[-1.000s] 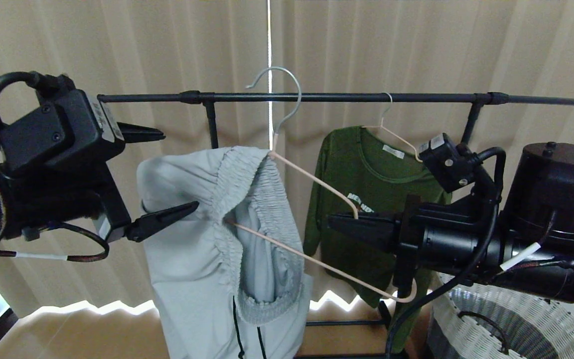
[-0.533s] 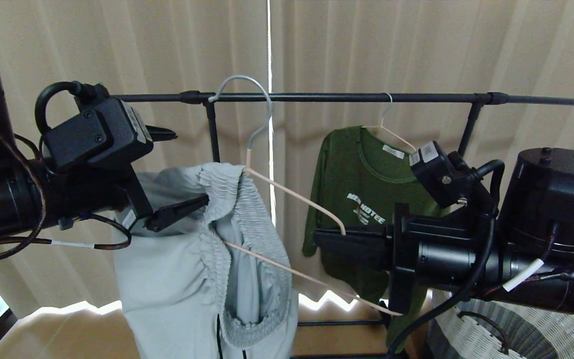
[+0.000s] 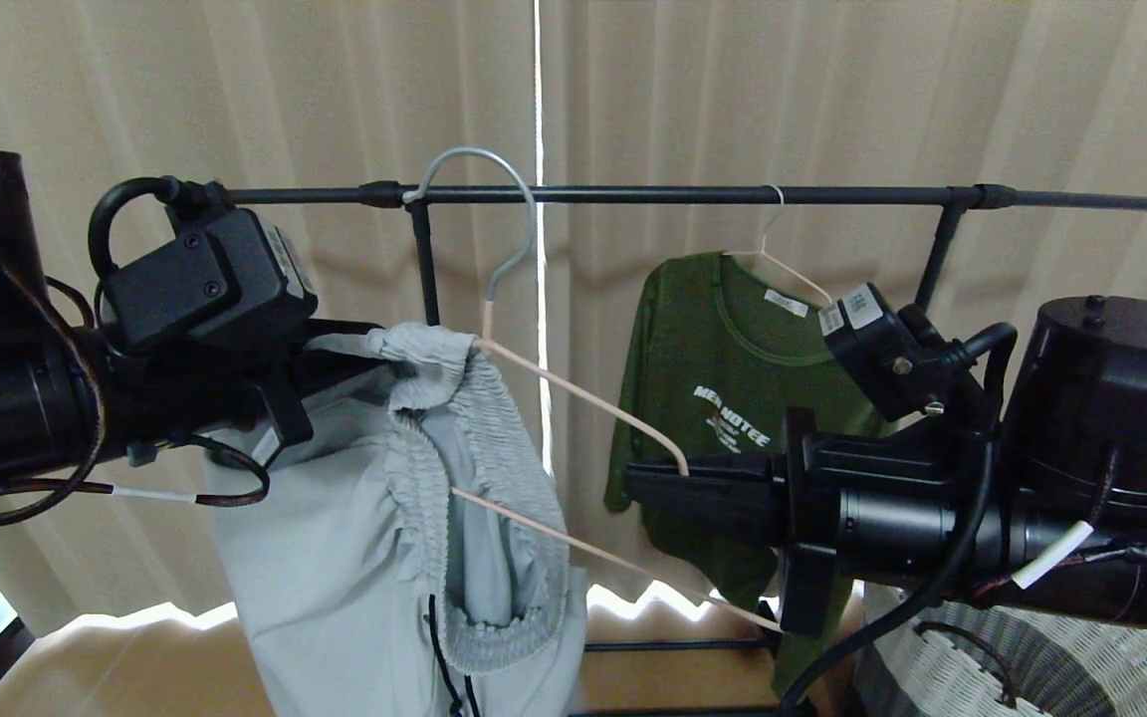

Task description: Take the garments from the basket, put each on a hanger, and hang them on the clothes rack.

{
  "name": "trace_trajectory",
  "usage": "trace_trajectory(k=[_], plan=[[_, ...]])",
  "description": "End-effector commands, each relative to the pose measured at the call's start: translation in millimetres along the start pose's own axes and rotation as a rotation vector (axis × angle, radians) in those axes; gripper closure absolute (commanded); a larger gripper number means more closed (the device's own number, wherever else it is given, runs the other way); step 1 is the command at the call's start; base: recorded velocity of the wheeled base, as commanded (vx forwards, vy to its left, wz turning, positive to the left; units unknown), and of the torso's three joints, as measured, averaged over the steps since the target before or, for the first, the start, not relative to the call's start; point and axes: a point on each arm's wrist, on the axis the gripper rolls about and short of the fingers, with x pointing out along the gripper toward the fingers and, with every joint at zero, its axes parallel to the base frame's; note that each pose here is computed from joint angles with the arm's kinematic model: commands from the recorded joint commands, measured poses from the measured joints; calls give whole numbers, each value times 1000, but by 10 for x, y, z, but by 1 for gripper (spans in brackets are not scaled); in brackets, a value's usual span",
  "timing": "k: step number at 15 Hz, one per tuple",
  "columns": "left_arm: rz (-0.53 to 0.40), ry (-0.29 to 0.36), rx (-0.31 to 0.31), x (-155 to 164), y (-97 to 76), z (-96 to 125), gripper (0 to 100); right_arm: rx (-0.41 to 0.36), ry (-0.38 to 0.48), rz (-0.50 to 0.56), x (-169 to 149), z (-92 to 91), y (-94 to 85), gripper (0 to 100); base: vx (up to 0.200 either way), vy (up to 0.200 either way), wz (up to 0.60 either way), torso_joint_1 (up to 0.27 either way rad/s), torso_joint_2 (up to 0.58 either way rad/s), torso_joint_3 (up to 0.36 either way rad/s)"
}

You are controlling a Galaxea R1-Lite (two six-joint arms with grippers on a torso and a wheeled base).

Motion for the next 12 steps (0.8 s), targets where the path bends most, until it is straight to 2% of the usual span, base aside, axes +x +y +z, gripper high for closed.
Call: trace_trajectory(k=[1,4,5,6,8,9,10,11,12], plan=[[-4,6,-5,9,-14,-16,100,-2,-1,-3,3,-1,-6,100,0,0,0,0,0,0],[5,4,-11,12,-50,-54,100,-6,11,-24,-29,-27,-48,100,0,0,0,0,0,0],[16,-5,-6,18,-55,-61,100,-10,13,-32,-34,-33,-65,0,0,0,0,0,0,0],[27,-10,-2,19,-54,-61,100,-12,13,-35,-32,-35,-71,0,0,0,0,0,0,0],[78,38,-2,13,-38,-71,100,-41,7,-91,-56,-29,-159,0,0,0,0,0,0,0],[145,122,-18,16,-31,-94,100,-110,7,-182,-100,-32,-300,0,0,0,0,0,0,0],[191,184,-61,17,-30,-118,100,-155,17,-249,-134,-45,-379,0,0,0,0,0,0,0],[217,220,-92,16,-33,-124,100,-168,24,-276,-142,-54,-400,0,0,0,0,0,0,0],[256,296,-169,16,-52,-147,100,-174,29,-323,-152,-60,-411,0,0,0,0,0,0,0]])
